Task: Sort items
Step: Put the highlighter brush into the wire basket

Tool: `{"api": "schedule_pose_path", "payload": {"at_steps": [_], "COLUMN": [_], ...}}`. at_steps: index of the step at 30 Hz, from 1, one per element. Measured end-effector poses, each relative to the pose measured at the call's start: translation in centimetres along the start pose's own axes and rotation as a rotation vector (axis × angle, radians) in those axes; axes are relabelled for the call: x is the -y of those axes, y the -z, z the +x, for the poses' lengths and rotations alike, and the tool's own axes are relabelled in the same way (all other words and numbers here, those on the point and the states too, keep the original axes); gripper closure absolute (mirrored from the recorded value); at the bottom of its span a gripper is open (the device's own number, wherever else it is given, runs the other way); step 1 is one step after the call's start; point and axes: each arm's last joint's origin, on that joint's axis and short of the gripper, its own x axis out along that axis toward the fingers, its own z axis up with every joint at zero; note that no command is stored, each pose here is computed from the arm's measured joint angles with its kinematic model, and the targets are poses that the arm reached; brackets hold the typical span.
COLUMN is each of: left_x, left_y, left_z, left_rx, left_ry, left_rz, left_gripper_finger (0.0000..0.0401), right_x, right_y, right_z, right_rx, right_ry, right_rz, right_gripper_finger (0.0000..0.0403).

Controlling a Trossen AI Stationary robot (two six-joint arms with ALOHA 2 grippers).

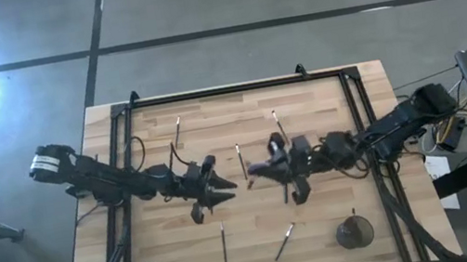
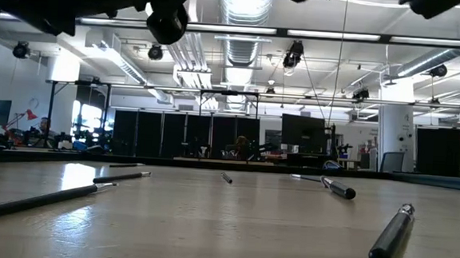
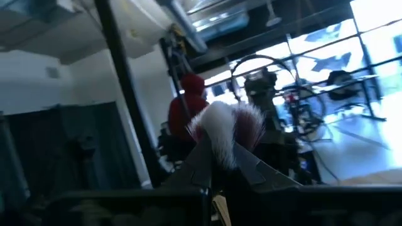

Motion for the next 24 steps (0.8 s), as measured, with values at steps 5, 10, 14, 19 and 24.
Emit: {"api": "schedule_pose_path", "payload": {"at_steps": [5, 10, 14, 19, 24], "left_x": [0.2, 0.9, 1.2, 1.1, 0.9], "left_y": [-0.2, -0.4, -0.4, -0.3, -0.2], "left_z": [0.7, 1.0, 1.2, 1.2, 1.1], "left_rx": [-0.041, -0.052, -0.066, -0.078, -0.072], "left_ry": [0.004, 0.069, 0.117, 0.075, 0.026], "left_rz": [0.005, 0.042, 0.067, 0.072, 0.072], "left_gripper_finger": [0.0277, 0.0277, 0.0278, 0.0327, 0.0372], "right_x": [-0.5, -0.6, -0.7, -0.7, -0.6], "right_y": [0.1, 0.2, 0.1, 0.1, 0.1], "right_z": [2.3, 3.7, 4.5, 5.2, 5.4], "right_rx": [-0.013, -0.051, -0.056, -0.085, -0.104], "right_ry": [-0.079, -0.091, -0.095, -0.086, -0.045], "right_rz": [0.0, -0.011, -0.026, -0.038, -0.046], "right_gripper_finger": [0.039, 0.039, 0.039, 0.039, 0.0387]}}
